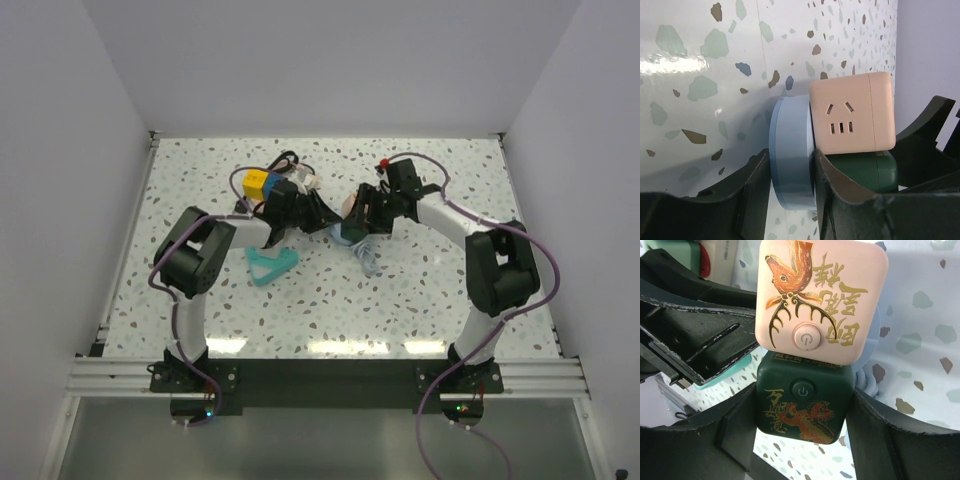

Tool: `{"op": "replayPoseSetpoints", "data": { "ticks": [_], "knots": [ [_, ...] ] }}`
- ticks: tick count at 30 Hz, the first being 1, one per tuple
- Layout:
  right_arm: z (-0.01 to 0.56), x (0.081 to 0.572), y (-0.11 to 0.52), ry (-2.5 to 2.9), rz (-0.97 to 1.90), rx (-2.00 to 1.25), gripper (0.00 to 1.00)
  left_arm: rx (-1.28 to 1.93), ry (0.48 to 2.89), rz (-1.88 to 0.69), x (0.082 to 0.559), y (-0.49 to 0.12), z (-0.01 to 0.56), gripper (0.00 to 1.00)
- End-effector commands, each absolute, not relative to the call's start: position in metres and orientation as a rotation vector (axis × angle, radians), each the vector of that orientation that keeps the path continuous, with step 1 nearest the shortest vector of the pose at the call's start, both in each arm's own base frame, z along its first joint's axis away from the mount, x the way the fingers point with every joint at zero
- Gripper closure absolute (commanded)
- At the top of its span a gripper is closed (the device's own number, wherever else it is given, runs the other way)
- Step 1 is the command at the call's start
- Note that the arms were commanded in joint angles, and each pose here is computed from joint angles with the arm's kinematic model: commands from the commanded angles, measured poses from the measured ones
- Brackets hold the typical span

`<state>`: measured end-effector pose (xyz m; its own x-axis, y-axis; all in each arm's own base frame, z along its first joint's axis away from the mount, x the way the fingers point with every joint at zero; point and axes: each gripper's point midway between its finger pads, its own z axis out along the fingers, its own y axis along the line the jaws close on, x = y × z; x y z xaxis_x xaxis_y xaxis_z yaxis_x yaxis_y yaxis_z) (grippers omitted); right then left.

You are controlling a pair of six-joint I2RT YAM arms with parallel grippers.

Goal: Pull the plug off the socket

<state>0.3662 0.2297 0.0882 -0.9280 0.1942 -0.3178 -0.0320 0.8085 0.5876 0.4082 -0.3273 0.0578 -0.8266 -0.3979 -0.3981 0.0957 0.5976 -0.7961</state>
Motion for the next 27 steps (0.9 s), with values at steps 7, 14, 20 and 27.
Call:
{"op": "replayPoseSetpoints", "data": {
  "ticks": [7,14,20,27],
  "knots": [
    [0.153,0.352,0.213,2.618,0.704,0.072,1.00,-0.239,2.403,-0.939,0.396,-0.303,0.022,1.00],
    [0.158,0.345,0.188,2.679,0.564,0.089,1.00,-0.293,2.419,-0.844,0.396,-0.280,0.010,1.00],
    [0.176,0.338,0.188,2.638,0.797,0.126,1.00,-0.305,2.426,-0.839,0.396,-0.274,0.006,1.00],
    [0.177,0.340,0.164,2.628,0.845,0.224,1.00,-0.307,2.408,-0.861,0.400,-0.274,0.010,1.00]
  ]
}}
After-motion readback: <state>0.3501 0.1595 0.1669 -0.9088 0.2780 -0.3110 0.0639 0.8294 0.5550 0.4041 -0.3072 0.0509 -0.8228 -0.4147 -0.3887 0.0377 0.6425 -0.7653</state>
